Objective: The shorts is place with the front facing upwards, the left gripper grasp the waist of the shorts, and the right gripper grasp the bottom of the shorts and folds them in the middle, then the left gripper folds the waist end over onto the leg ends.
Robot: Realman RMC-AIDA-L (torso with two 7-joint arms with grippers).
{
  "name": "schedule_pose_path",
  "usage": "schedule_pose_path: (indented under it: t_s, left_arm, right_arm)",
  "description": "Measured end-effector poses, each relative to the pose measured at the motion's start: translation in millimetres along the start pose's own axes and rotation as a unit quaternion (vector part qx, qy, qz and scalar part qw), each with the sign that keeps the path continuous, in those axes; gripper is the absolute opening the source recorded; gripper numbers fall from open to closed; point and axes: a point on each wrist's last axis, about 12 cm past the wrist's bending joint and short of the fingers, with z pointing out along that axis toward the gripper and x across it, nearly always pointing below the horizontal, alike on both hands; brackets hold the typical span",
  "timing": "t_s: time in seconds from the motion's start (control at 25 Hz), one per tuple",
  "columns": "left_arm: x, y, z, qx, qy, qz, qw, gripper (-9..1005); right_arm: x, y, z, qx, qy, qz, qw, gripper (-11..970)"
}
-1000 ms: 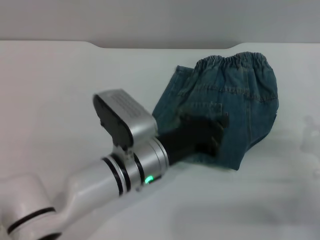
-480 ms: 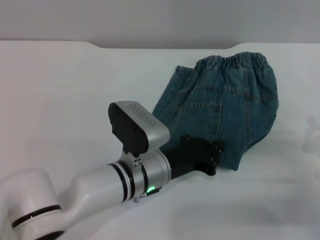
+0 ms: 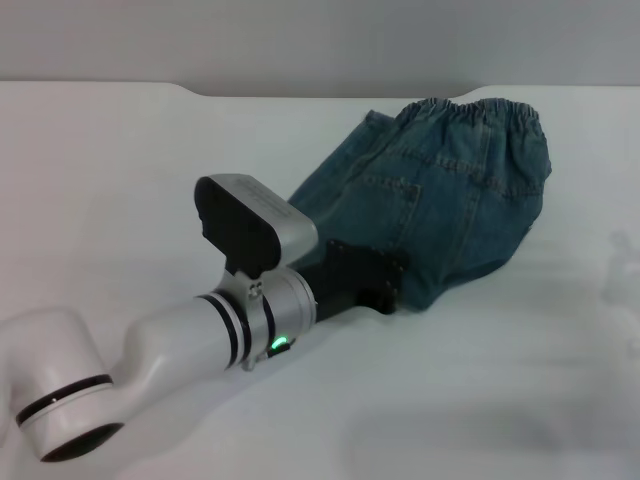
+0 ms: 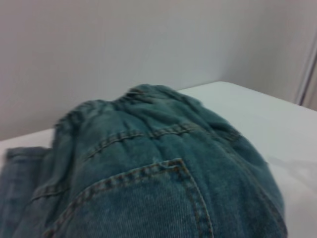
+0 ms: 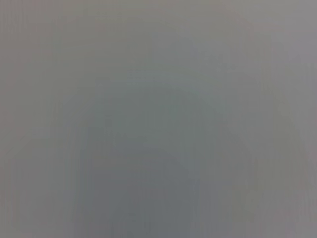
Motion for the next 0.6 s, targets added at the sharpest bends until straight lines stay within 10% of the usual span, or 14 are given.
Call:
schedule_pose_path:
  t_s: [0.6]
  left_arm:
    - [-15,36.2,-2,-0.063,-0.022,-0.007,0.998,-2]
  right_arm:
    - [0,4.1,-2,-0.007,-0.001,0.003,1.0,1]
